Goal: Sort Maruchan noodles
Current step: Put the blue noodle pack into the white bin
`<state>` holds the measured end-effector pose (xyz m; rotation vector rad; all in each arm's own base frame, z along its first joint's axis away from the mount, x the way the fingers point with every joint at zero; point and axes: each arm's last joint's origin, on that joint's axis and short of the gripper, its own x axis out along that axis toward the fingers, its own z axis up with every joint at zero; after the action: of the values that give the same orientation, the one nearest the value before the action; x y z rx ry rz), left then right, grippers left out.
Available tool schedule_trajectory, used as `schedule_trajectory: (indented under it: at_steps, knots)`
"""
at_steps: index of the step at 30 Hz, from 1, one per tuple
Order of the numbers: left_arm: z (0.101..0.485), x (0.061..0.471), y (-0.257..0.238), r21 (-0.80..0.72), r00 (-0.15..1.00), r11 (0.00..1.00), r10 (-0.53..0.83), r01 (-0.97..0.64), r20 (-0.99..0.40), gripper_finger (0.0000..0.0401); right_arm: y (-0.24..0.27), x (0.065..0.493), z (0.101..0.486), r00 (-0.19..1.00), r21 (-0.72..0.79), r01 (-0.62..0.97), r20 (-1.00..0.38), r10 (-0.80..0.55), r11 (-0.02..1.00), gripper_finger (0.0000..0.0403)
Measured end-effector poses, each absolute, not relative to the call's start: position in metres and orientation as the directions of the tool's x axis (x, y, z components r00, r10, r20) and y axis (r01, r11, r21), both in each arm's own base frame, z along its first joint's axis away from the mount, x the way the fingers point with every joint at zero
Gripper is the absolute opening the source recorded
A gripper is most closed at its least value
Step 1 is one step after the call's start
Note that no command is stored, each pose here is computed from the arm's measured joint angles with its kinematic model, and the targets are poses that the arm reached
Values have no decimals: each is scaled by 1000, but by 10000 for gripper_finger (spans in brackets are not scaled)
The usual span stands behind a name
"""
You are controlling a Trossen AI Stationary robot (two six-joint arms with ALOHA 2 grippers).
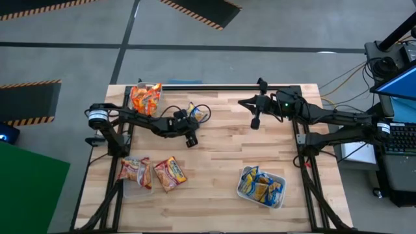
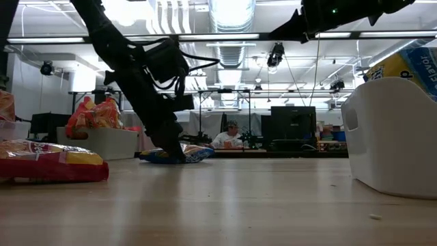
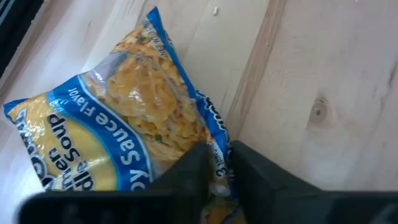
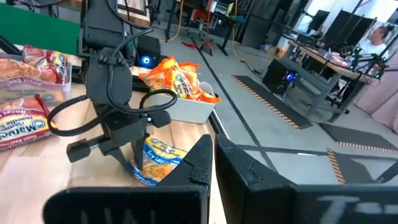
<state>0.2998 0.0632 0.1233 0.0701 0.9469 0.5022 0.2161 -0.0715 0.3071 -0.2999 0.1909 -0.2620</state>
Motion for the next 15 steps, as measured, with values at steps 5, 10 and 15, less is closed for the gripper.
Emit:
schedule_trajectory:
  at_steps: [5,10,15]
  knots:
    - [126,300,63,265,497,893,426,-363,-756,8,-71,220,295,946,-218,181,-227,-231,959,9]
    - [148,304,53,158,649,968,247,-194,-719,3,-69,232,277,949,-130,63,-300,-99,990,9]
    - [178,302,49,120,764,988,152,-98,-627,1,-67,248,264,940,-106,26,-334,-61,994,9]
